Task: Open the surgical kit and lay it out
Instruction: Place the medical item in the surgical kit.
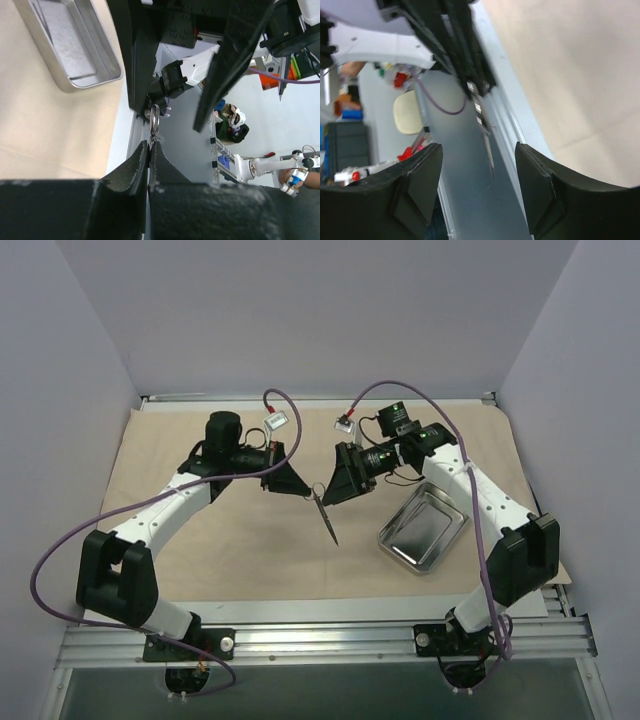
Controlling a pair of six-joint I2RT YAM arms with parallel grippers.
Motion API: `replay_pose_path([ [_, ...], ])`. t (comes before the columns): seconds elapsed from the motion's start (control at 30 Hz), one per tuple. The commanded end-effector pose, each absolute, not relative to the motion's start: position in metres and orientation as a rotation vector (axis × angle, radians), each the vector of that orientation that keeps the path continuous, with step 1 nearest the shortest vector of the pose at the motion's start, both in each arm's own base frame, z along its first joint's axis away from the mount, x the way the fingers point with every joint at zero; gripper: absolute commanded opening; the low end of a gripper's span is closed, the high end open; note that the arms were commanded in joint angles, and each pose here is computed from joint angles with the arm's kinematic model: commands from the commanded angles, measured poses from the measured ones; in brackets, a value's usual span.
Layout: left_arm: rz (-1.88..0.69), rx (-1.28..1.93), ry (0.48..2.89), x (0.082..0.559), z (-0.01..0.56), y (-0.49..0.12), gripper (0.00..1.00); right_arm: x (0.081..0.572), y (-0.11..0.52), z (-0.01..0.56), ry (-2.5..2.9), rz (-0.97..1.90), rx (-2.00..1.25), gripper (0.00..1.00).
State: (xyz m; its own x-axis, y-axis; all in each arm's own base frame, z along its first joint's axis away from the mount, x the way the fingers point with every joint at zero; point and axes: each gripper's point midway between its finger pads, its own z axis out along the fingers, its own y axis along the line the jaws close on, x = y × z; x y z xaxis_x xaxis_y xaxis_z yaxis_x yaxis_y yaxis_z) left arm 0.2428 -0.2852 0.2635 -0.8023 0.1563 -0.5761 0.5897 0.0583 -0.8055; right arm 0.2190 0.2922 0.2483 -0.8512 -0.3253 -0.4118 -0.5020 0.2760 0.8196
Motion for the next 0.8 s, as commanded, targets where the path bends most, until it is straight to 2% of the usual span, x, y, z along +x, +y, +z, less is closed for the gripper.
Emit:
replay_pose_path([
  [0.0, -1.796, 0.770, 1.900, 0.258, 0.276, -0.278, 0.02, 0.253, 0.266, 0.242, 2.468, 1.356, -0.637, 0.61],
  [0.1, -1.778, 0.654, 1.920, 0.277, 0.273, -0.263, 0.02, 0.299, 0.220, 0.220, 2.595, 1.037, -0.313, 0.62],
  [0.27, -1.631, 0.302, 1.987, 0.325, 0.249, -0.222, 0.02, 0.338, 0.189, 0.239, 2.534, 0.937, -0.049, 0.62],
  [0.53, -1.439, -0.156, 1.978, 0.375, 0.200, -0.132, 0.02, 0.346, 0.197, 0.250, 2.502, 1.004, -0.057, 0.63],
  [0.77, -1.331, -0.351, 1.866, 0.413, 0.174, -0.077, 0.02, 0.335, 0.203, 0.249, 2.491, 0.989, -0.158, 0.63],
])
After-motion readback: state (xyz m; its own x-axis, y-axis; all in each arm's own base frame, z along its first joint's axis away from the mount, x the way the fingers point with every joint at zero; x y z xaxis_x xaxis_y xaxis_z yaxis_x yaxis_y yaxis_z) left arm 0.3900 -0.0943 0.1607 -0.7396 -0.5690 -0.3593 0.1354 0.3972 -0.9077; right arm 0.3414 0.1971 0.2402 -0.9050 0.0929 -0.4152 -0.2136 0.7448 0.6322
